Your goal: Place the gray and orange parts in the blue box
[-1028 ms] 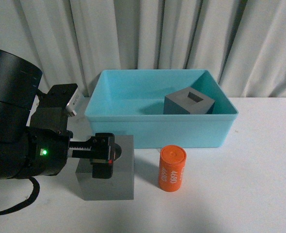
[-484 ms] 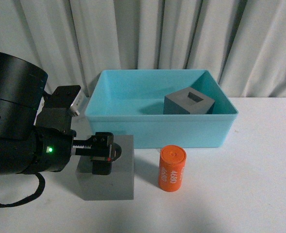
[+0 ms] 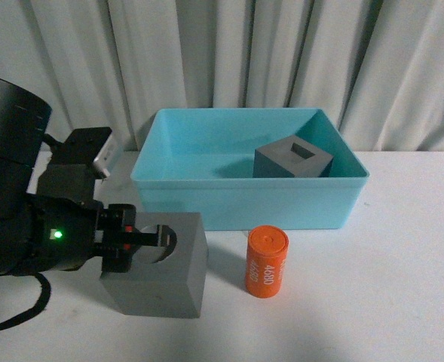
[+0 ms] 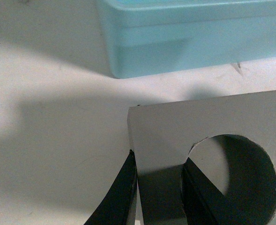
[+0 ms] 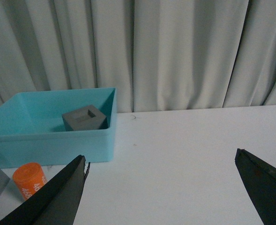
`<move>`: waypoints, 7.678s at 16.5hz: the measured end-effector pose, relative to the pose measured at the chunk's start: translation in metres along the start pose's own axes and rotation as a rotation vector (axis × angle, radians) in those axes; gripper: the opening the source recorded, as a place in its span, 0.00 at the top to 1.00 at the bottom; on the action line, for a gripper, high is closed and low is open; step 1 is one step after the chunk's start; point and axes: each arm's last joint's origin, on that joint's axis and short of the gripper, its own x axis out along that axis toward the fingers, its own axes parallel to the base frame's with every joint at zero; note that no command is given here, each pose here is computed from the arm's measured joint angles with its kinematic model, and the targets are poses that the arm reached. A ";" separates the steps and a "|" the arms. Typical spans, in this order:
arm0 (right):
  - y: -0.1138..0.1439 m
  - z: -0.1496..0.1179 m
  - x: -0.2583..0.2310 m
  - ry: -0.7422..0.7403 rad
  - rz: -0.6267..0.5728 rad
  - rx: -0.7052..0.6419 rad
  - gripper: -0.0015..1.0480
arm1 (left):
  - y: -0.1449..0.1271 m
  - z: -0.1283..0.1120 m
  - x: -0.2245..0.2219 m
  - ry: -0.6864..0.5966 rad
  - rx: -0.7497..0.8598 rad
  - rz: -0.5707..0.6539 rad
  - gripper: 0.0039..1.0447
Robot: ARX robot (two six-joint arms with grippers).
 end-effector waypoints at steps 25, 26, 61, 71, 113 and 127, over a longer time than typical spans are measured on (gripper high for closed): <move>0.000 0.000 0.000 0.000 0.000 0.000 0.06 | -0.028 0.130 0.005 -0.251 -0.005 0.023 0.80; 0.000 0.000 0.000 0.000 0.000 0.000 0.06 | -0.028 0.130 0.007 -0.248 -0.001 0.024 0.80; 0.000 0.000 0.000 0.000 0.000 0.000 0.06 | 0.033 -0.103 -0.211 -0.765 0.054 0.239 0.99; -0.008 0.010 0.018 0.309 -0.070 0.064 0.06 | 0.033 -0.103 -0.211 -0.765 0.054 0.238 0.38; 0.141 0.045 0.244 0.326 0.594 -0.147 0.54 | 0.033 -0.103 -0.211 -0.764 0.055 0.240 0.06; 0.169 -0.009 0.353 0.437 0.434 -0.134 0.54 | 0.033 -0.103 -0.211 -0.764 0.055 0.240 0.06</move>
